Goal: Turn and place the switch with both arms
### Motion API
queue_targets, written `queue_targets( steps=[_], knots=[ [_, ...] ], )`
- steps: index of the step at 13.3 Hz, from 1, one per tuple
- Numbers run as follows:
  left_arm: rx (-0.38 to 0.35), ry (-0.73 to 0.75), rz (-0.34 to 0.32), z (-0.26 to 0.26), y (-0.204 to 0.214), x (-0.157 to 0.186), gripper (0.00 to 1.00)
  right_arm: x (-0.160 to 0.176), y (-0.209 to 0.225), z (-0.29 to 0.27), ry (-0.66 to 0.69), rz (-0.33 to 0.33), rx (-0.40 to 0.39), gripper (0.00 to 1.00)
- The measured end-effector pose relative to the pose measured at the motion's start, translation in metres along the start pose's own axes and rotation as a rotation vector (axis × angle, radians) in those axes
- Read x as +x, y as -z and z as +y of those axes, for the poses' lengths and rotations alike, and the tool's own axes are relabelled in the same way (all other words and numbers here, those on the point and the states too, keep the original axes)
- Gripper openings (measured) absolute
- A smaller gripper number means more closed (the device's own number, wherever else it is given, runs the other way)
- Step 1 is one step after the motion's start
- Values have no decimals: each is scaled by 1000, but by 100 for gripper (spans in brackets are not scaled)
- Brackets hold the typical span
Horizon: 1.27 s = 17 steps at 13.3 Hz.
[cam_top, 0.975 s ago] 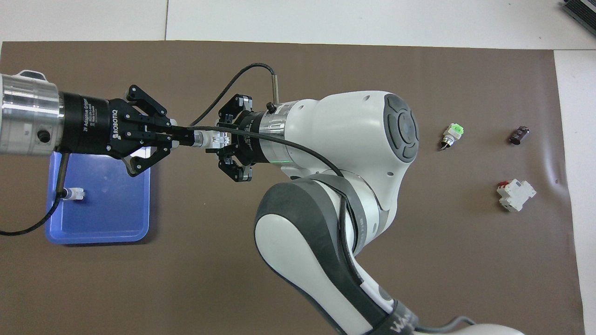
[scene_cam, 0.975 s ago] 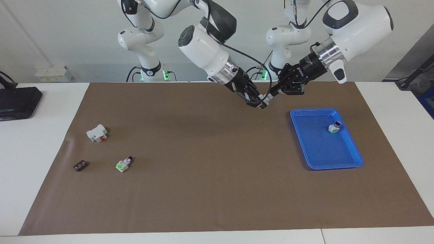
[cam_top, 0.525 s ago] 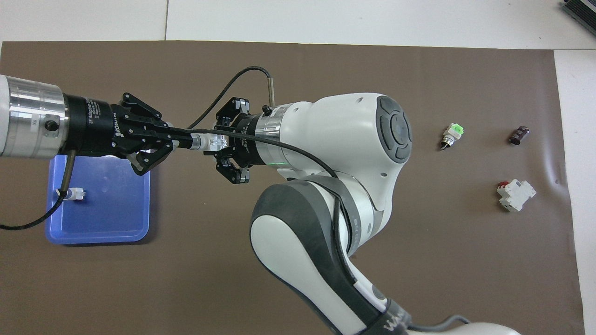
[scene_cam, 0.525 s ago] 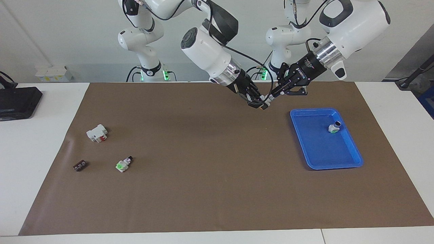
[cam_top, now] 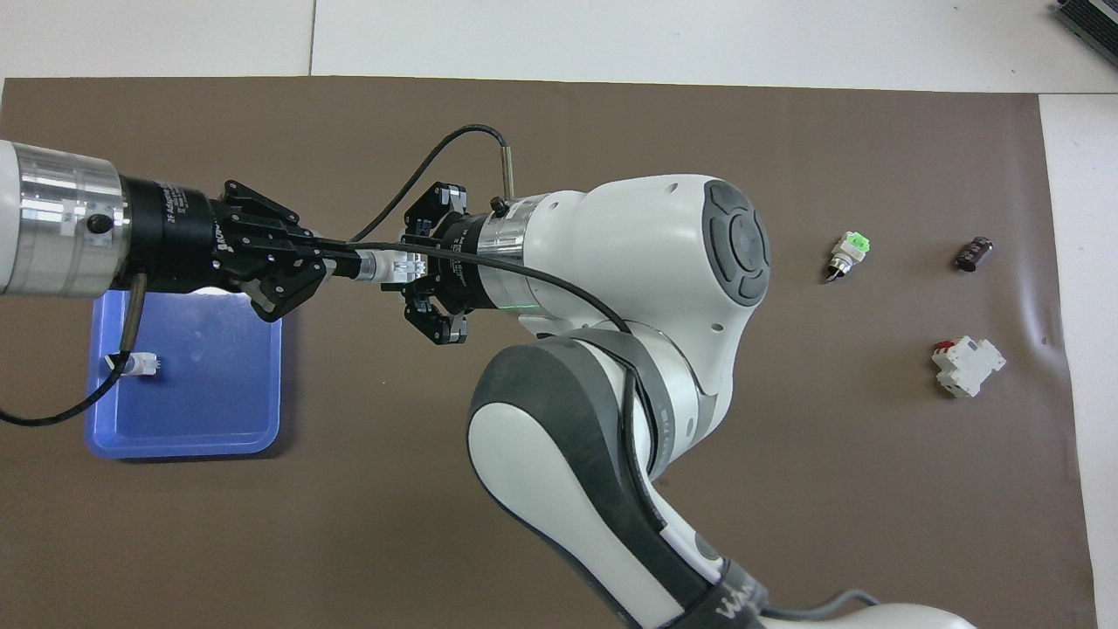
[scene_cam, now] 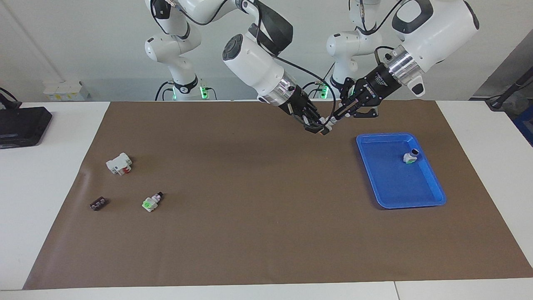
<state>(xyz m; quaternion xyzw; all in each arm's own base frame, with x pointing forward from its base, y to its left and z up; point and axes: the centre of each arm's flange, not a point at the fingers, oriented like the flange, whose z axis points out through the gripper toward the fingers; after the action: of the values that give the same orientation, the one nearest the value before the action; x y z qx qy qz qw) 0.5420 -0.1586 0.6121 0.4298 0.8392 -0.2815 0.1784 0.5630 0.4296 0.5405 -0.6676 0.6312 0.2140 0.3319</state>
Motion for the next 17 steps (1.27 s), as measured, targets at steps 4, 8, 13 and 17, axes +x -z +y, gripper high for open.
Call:
queue_targets(
  steps=[4, 8, 13, 17],
  knots=[
    [-11, 101, 9, 0, -1, 0, 11, 0, -2, 0, 0, 1, -2, 33],
    [-31, 254, 32, 0, -3, 2, 11, 2, -7, 2, -1, 4, -9, 33],
    [-52, 429, 44, -1, -4, 5, 11, 2, -12, 3, -1, 6, -16, 33],
    [-67, 439, 52, -3, -4, 5, 11, 1, -13, 5, 1, 6, -18, 33]
  ],
)
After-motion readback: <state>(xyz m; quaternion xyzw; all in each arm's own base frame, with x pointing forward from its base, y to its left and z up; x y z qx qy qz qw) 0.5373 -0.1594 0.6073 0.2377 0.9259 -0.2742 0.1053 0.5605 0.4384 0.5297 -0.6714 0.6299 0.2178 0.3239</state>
